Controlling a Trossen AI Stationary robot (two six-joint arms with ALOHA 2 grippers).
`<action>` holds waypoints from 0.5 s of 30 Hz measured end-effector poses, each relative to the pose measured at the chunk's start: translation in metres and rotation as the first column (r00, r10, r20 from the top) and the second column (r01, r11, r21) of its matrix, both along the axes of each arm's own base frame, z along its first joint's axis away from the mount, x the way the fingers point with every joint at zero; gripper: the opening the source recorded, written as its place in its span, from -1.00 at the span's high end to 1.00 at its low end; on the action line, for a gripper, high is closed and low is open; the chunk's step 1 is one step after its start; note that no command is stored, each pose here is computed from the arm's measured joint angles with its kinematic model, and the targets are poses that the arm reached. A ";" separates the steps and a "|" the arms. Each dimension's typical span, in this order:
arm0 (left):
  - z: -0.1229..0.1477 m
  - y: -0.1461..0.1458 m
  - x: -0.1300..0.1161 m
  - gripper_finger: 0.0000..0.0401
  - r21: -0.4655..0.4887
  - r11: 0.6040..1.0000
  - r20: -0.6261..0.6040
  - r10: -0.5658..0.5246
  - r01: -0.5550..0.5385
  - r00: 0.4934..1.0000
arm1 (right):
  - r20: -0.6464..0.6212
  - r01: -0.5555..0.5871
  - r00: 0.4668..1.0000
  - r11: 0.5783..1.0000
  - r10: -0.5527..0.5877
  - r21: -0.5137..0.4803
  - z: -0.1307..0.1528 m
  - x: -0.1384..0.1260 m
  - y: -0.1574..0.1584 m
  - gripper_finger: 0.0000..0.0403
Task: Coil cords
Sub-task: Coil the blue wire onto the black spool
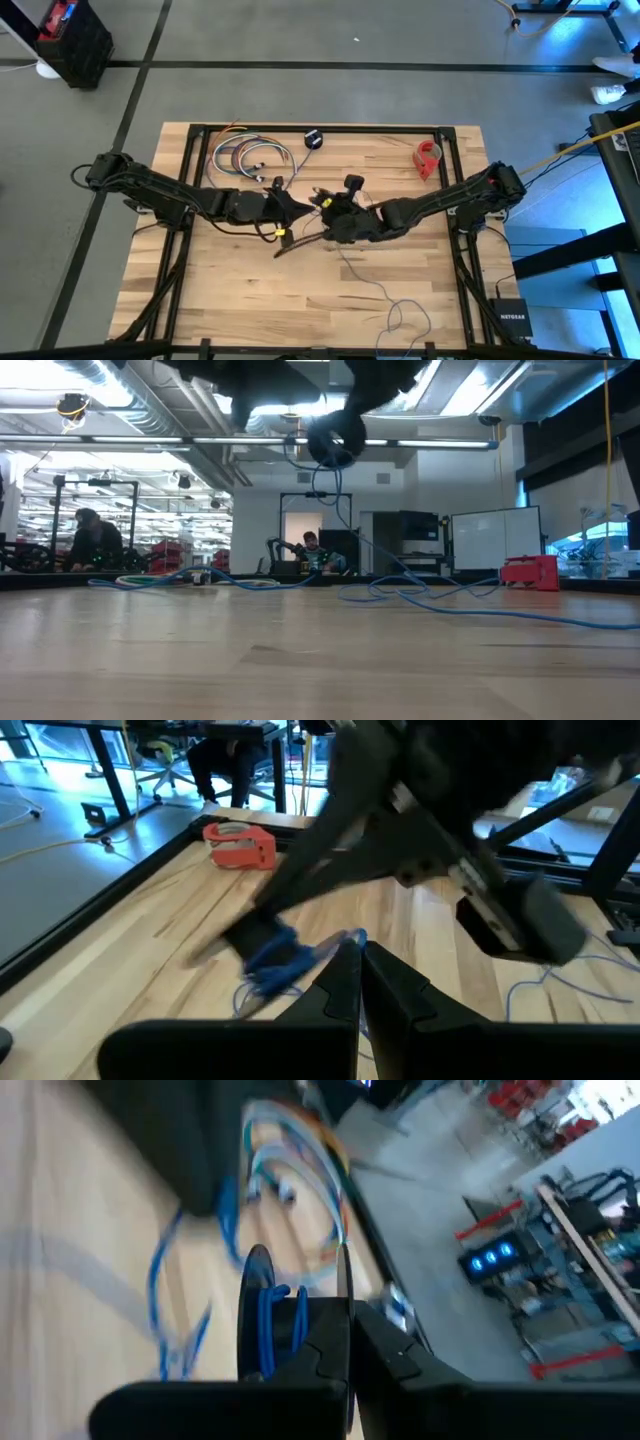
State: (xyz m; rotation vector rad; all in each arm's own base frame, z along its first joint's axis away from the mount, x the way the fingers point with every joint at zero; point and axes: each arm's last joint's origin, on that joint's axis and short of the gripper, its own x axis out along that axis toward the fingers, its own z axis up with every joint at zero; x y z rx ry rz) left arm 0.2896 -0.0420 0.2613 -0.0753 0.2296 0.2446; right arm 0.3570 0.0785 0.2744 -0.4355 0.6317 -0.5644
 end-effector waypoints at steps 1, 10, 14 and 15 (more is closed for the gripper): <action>0.000 0.000 0.001 1.00 -0.002 1.000 0.004 -0.001 0.001 1.000 | 0.022 -0.004 1.000 1.000 0.004 -0.004 0.003 0.001 -0.001 0.98; -0.002 -0.003 0.010 1.00 -0.015 1.000 0.065 -0.025 0.026 0.998 | 0.204 -0.063 0.976 0.996 0.073 -0.055 0.026 0.014 0.003 0.98; -0.003 -0.003 0.011 1.00 -0.008 1.000 0.075 -0.017 0.018 0.997 | 0.236 -0.070 0.967 0.993 0.092 -0.100 0.034 0.015 0.004 0.98; -0.003 -0.002 0.012 1.00 -0.007 1.000 0.075 -0.014 0.015 0.997 | 0.246 -0.075 0.964 0.992 0.098 -0.103 0.036 0.014 0.005 0.98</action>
